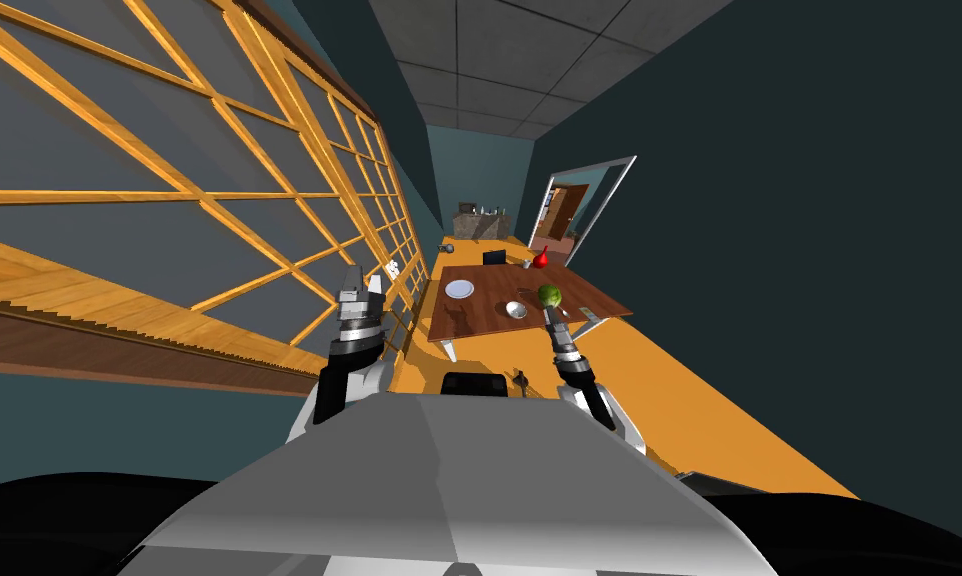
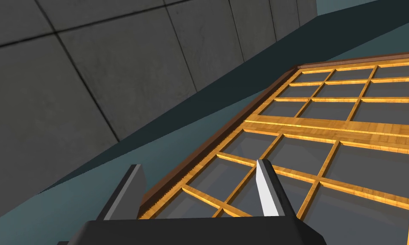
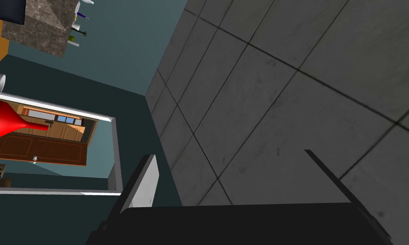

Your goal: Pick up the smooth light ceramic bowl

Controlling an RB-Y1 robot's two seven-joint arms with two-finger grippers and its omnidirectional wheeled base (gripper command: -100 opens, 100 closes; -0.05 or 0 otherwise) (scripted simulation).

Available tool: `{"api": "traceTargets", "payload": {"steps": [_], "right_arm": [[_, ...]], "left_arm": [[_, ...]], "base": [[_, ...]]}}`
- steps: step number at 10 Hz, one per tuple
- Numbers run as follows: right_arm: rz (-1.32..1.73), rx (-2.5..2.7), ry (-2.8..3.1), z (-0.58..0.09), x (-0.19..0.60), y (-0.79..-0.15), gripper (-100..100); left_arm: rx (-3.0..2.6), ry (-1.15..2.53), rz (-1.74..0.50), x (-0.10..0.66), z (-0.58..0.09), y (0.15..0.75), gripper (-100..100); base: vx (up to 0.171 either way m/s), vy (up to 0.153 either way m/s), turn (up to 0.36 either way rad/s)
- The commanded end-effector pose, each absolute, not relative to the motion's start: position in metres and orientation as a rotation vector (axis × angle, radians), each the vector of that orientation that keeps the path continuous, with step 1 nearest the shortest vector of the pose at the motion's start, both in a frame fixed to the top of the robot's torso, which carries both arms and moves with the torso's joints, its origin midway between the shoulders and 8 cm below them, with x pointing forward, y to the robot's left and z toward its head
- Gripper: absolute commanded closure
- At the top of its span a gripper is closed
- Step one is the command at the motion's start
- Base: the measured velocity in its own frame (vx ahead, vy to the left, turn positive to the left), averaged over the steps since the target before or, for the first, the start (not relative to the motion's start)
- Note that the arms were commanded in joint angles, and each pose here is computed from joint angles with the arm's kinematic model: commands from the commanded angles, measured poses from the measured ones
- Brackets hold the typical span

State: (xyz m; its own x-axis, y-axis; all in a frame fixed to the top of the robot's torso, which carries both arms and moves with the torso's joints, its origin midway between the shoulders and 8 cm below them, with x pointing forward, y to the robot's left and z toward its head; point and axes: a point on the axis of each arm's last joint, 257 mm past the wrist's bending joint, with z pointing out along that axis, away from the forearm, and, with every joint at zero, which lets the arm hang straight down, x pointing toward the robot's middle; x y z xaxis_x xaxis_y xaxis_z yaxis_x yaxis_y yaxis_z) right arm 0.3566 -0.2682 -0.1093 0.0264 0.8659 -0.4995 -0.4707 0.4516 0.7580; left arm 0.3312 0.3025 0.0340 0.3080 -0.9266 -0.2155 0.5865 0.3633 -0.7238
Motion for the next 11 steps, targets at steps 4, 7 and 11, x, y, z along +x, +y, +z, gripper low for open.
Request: {"api": "traceTargets", "payload": {"steps": [4,7,11], "right_arm": [[0.946,0.357,1.342,-0.179,0.359,-0.283,-100],[0.882,0.316,1.438,-0.209,0.358,-0.294,-100],[0.760,0.231,1.596,-0.258,0.352,-0.316,-100]], "left_arm": [[-0.585,0.688,-1.079,0.331,0.034,0.303,0],[-0.585,0.688,-1.079,0.331,0.034,0.303,0],[-0.585,0.688,-1.079,0.331,0.034,0.303,0]], "base": [[-0.011,0.018,-0.024],[-0.014,0.017,0.006],[-0.012,0.024,0.034]]}}
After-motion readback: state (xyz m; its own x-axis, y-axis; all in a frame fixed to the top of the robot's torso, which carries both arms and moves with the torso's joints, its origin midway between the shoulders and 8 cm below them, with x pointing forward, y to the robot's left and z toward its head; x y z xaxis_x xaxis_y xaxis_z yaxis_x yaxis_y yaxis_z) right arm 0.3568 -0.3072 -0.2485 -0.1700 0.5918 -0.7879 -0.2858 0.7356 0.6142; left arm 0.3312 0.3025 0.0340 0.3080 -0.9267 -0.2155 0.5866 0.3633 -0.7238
